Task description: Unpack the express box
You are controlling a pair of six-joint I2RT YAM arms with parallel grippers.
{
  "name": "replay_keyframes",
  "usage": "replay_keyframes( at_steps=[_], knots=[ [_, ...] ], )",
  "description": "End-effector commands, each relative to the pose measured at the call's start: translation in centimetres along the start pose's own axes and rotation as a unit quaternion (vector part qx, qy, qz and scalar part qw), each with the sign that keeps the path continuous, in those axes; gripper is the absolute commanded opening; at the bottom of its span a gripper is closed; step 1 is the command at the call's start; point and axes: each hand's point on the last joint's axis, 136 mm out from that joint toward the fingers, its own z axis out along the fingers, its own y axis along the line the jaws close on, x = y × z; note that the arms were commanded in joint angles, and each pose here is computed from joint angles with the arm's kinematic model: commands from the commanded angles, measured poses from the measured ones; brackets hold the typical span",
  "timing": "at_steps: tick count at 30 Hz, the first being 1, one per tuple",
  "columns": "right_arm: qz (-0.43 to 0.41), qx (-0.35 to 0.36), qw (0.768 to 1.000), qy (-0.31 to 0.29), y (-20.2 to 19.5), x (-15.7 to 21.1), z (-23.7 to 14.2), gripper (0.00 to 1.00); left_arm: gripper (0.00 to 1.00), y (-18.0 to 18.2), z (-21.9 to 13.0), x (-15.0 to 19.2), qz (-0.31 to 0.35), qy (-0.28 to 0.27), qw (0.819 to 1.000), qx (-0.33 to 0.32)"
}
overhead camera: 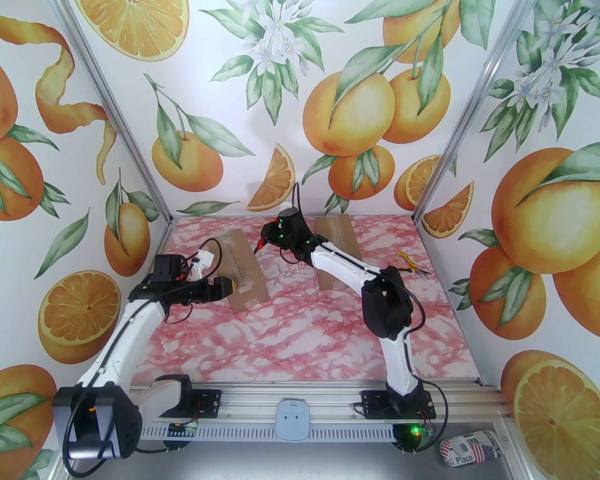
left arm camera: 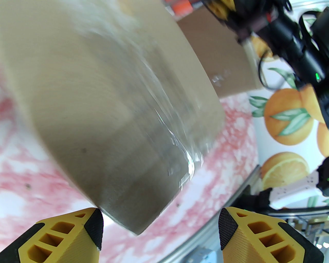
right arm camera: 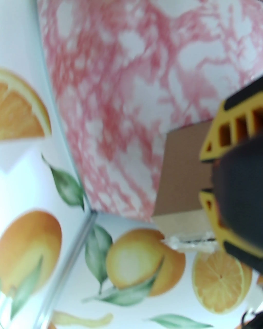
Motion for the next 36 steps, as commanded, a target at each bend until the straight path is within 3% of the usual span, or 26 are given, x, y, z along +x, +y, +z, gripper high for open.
replay_keyframes(
  at_steps=[1,5,8,11,14,17,19,23,25,27,29,32,36],
  knots=[
    [-0.012,-0.107,0.994,0.015,4.9,-0.5,0.4,0.0,0.78,-2.4,1.1,0.1,-0.002,-0.007,0.999,0.043],
    [-0.036,-0.106,0.994,0.015,5.4,-1.0,0.3,0.0,0.8,-4.2,2.7,-0.2,0.029,-0.012,0.998,0.059],
    [-0.055,-0.085,0.995,-0.023,4.9,-3.7,-1.1,0.0,0.79,-5.9,4.0,-0.7,0.062,-0.002,0.996,0.067],
    [-0.028,-0.107,0.99,-0.088,4.7,-9.1,-4.1,0.0,0.78,-9.9,3.1,-1.3,0.154,-0.004,0.985,0.078],
    [0.003,-0.14,0.982,-0.13,4.9,-13.4,-7.0,0.0,0.78,-12.3,0.2,-2.0,0.263,-0.026,0.962,0.063],
    [0.008,-0.131,0.98,-0.152,4.8,-14.4,-9.0,0.0,0.8,-12.3,-2.5,-2.4,0.387,-0.04,0.921,0.001],
    [0.022,-0.119,0.98,-0.158,4.3,-13.7,-10.1,0.0,0.77,-11.5,-3.5,-2.1,0.472,-0.014,0.88,-0.04],
    [0.078,-0.086,0.976,-0.184,1.3,-11.2,-12.5,0.0,0.79,-10.4,-4.1,-1.3,0.614,0.031,0.786,-0.06],
    [0.093,-0.077,0.973,-0.197,1.0,-9.6,-14.0,0.0,0.8,-8.9,-3.7,-0.3,0.686,0.068,0.722,-0.065],
    [0.097,-0.058,0.975,-0.193,0.6,-7.4,-14.5,0.0,0.83,-6.7,-3.1,-0.8,0.717,0.1,0.683,-0.098],
    [0.097,-0.047,0.977,-0.182,0.8,-5.2,-14.6,0.0,0.87,-5.4,-2.3,-1.1,0.735,0.128,0.658,-0.103],
    [0.1,-0.035,0.978,-0.179,0.8,-2.8,-14.5,0.0,0.95,-4.6,-1.0,-2.7,0.761,0.116,0.628,-0.111],
    [0.119,-0.025,0.976,-0.181,-0.2,-0.9,-13.9,0.0,0.99,-4.8,0.6,-4.6,0.77,0.087,0.627,-0.085]
  ],
)
